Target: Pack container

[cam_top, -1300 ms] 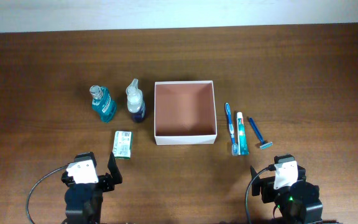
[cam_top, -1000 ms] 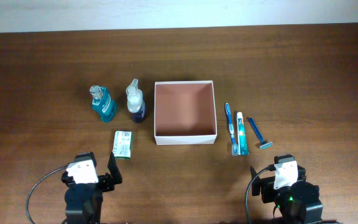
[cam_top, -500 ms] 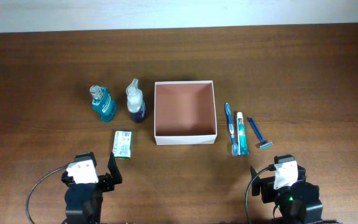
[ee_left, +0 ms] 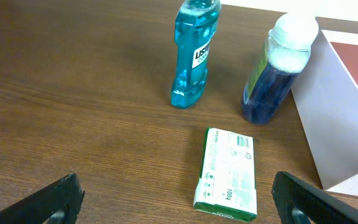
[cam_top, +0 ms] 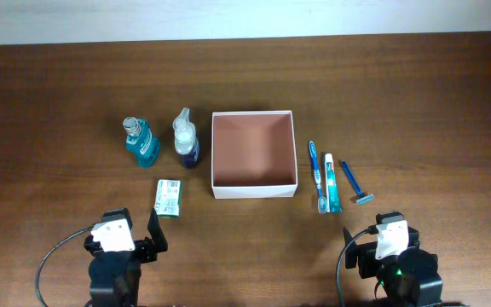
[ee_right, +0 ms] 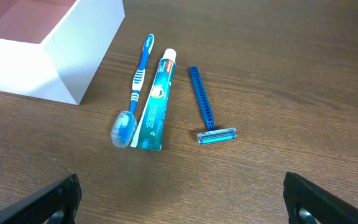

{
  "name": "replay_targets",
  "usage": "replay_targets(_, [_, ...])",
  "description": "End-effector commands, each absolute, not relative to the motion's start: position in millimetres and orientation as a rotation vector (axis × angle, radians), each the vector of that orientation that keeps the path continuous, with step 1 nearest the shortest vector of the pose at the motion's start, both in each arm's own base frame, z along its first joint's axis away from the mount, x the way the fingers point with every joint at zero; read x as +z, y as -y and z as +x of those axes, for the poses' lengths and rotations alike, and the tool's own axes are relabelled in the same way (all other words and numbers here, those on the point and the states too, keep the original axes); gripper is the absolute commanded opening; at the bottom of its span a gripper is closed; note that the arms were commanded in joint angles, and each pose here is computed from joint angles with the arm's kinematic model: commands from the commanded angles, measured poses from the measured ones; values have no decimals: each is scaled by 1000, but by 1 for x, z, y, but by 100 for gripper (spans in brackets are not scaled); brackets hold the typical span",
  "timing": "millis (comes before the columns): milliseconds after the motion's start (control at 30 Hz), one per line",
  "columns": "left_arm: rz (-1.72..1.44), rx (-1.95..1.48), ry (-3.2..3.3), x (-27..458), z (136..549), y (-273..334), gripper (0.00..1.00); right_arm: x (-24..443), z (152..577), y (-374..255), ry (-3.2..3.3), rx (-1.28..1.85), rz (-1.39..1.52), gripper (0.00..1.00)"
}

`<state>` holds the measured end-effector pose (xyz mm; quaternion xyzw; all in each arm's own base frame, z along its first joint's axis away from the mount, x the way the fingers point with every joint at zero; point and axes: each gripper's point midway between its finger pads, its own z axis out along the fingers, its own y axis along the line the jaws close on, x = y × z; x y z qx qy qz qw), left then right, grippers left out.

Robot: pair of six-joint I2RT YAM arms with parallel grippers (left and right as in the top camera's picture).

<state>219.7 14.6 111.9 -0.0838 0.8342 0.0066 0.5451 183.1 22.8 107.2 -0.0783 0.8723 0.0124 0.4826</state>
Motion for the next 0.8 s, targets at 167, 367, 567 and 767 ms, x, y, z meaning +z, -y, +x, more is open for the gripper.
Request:
replay_targets(167, [-110,-104,-1922,128,226,6,99,107,184,-22,-2121,30,-187,99])
replay_targets(367, [-127,-79,-1892,180,219,1,99,107,184,-22,-2121,30,-187,99])
replay_targets(567, [-126,66,-2072,229,232,-14,99,107,184,-22,-2121,30,-187,99])
replay_targets(767, [-24,133,-2303,264,285,-11,99,107,184,-22,-2121,30,-187,99])
